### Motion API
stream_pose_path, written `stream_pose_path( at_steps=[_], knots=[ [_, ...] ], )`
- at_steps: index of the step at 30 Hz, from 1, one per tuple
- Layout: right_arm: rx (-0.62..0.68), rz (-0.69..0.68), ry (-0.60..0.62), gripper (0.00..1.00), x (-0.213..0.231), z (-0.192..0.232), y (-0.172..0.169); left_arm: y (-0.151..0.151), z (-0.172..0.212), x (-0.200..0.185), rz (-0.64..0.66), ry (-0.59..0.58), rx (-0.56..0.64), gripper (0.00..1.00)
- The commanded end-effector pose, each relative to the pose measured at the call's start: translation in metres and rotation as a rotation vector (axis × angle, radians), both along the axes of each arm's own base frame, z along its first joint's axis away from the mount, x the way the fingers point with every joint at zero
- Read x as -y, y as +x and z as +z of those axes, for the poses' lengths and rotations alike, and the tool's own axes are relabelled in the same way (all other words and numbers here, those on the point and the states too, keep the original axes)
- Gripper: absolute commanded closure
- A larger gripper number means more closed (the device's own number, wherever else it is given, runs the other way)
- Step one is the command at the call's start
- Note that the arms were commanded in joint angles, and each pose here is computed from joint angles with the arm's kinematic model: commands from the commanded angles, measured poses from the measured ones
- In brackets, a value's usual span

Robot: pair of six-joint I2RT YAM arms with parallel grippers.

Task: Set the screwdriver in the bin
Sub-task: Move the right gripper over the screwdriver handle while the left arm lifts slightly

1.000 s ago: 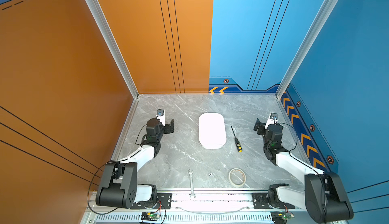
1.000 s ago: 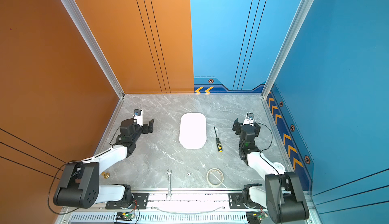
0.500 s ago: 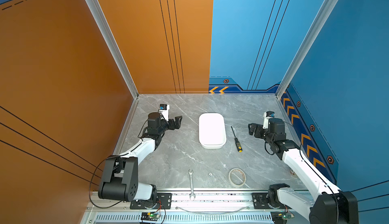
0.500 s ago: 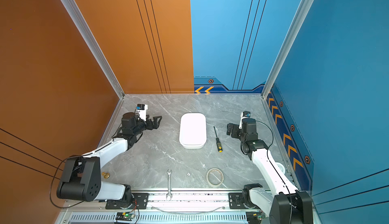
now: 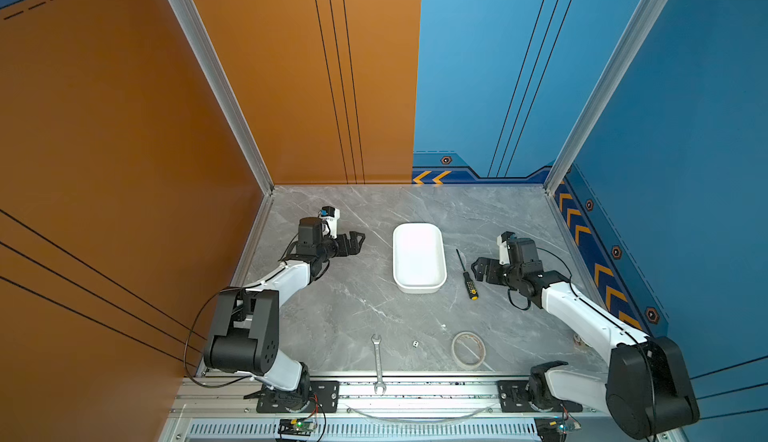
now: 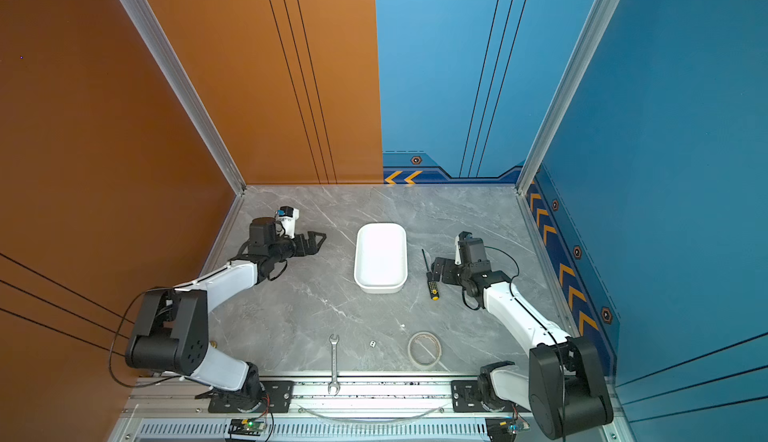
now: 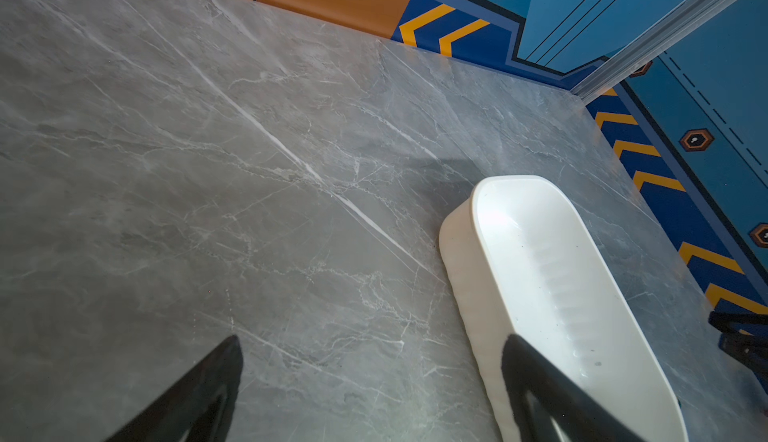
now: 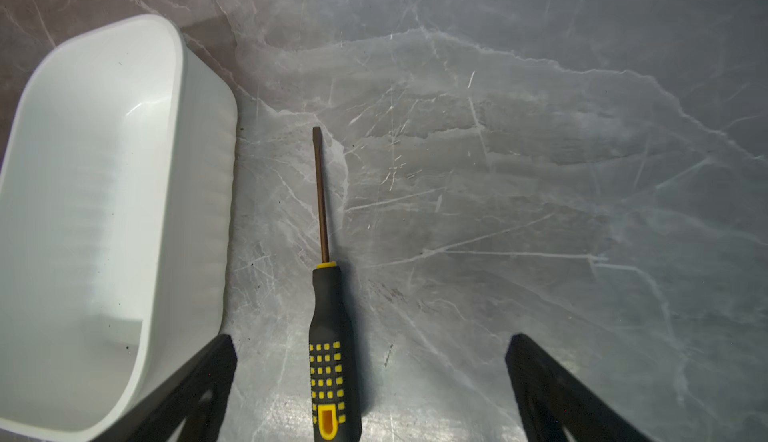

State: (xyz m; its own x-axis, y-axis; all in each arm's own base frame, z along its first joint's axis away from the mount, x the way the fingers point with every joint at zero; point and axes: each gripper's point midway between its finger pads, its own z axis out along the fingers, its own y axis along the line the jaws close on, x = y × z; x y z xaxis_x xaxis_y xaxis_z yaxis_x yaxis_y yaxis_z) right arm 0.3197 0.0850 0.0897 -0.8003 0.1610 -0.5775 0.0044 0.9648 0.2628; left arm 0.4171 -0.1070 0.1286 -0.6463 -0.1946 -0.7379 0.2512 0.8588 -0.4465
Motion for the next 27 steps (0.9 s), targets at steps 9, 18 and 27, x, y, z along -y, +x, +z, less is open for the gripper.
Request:
stream_pose_path(
  at_steps=[9, 18, 27],
  knots=[
    [-0.083, 0.071, -0.056, 0.06, -0.025, -0.022, 0.002, -0.005, -0.007, 0.018, -0.077, -0.046, -0.076, 0.02],
    [-0.154, 0.082, -0.114, 0.19, -0.027, -0.036, -0.008, -0.017, -0.020, 0.020, -0.101, -0.027, -0.128, 0.02],
    [-0.183, 0.115, -0.131, 0.29, -0.037, -0.043, -0.010, -0.018, -0.023, 0.022, -0.115, -0.008, -0.140, 0.02]
  ],
)
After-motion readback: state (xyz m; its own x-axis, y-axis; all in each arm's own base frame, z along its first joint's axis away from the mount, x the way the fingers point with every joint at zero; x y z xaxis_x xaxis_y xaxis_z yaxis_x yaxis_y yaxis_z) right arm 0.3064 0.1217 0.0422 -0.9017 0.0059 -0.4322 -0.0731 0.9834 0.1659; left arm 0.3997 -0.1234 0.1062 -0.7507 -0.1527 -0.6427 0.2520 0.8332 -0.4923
